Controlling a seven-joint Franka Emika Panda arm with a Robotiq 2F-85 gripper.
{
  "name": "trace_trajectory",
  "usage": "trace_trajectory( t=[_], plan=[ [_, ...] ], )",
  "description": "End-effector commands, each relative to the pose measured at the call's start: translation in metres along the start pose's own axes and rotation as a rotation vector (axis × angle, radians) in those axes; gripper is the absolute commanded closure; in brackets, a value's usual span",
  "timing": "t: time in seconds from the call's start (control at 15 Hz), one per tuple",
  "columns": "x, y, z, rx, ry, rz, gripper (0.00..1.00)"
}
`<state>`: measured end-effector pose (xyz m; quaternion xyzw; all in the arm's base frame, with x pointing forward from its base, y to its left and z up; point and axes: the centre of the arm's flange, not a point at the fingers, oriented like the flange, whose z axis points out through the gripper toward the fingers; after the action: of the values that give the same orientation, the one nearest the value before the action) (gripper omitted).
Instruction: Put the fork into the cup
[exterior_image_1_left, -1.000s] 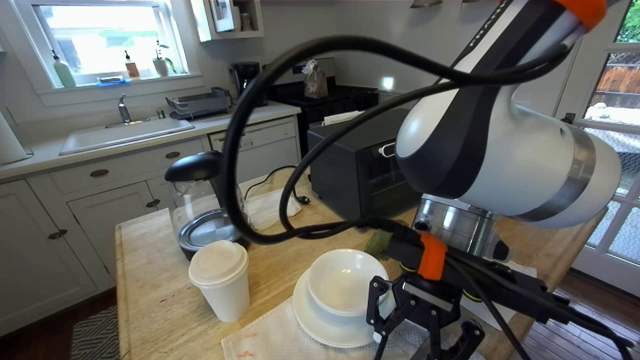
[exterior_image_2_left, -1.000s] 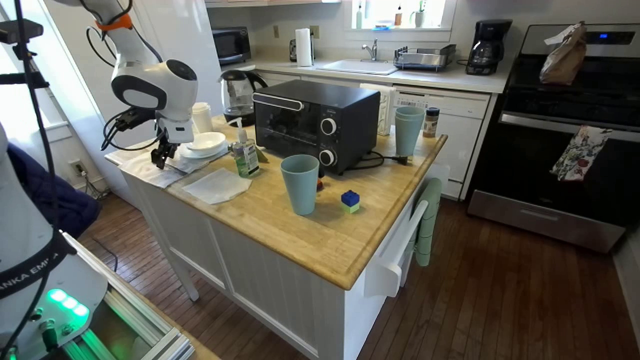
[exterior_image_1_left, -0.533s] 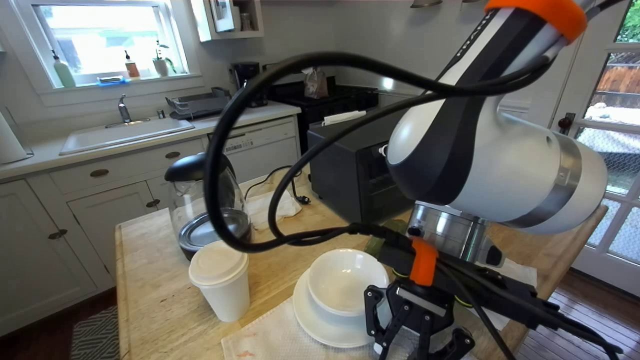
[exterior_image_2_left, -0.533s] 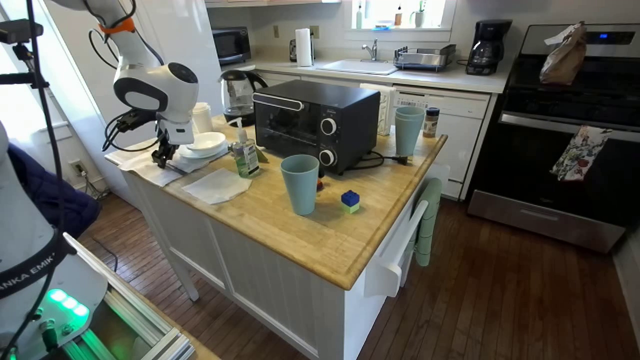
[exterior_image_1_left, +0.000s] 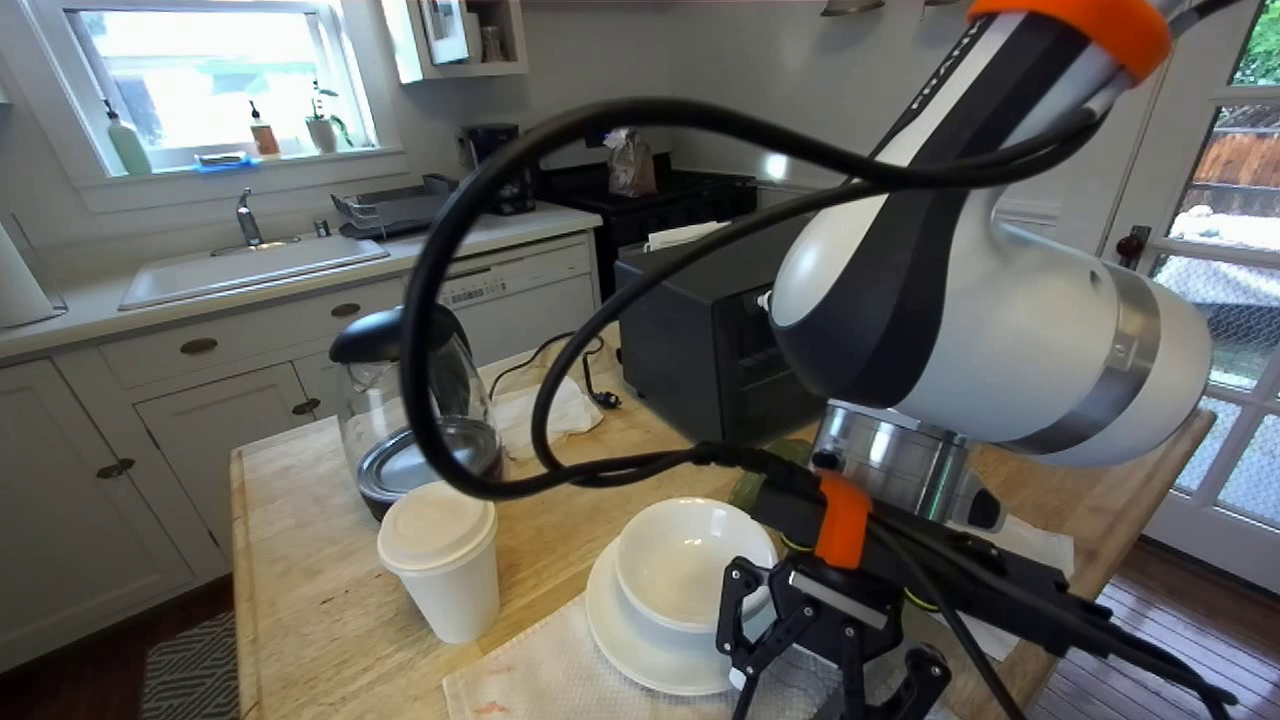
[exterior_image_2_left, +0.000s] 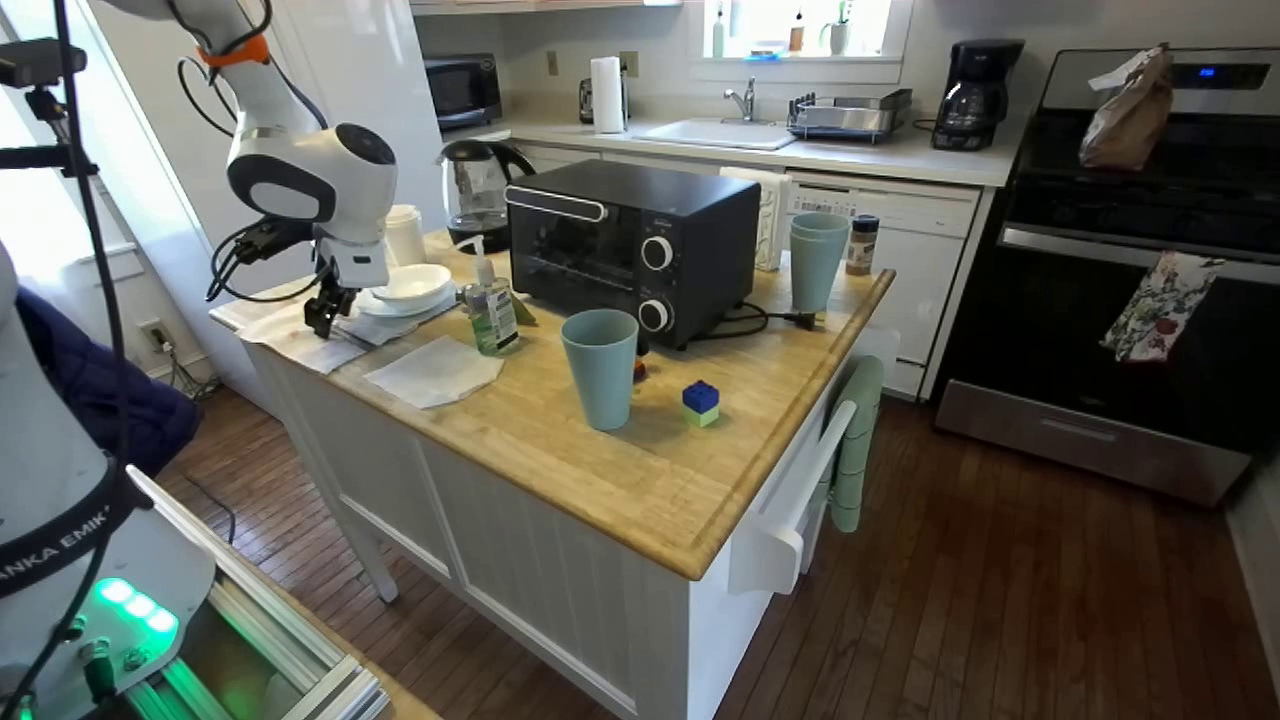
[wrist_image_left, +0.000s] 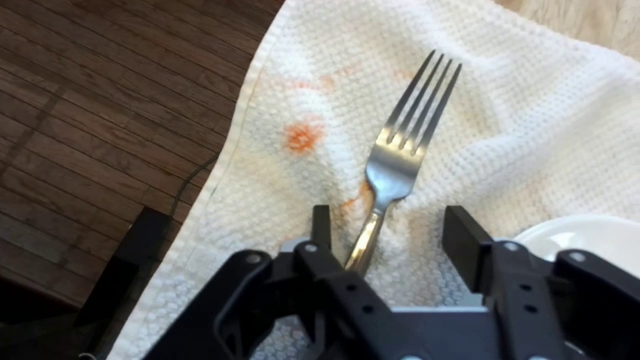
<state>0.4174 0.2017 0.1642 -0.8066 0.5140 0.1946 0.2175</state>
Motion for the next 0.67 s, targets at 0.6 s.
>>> trace_trajectory(
  t=[0.6],
  plan=[
    [-0.0038,0.0016,0.0065,-0.022,0.019,0.005,0.10]
  ],
)
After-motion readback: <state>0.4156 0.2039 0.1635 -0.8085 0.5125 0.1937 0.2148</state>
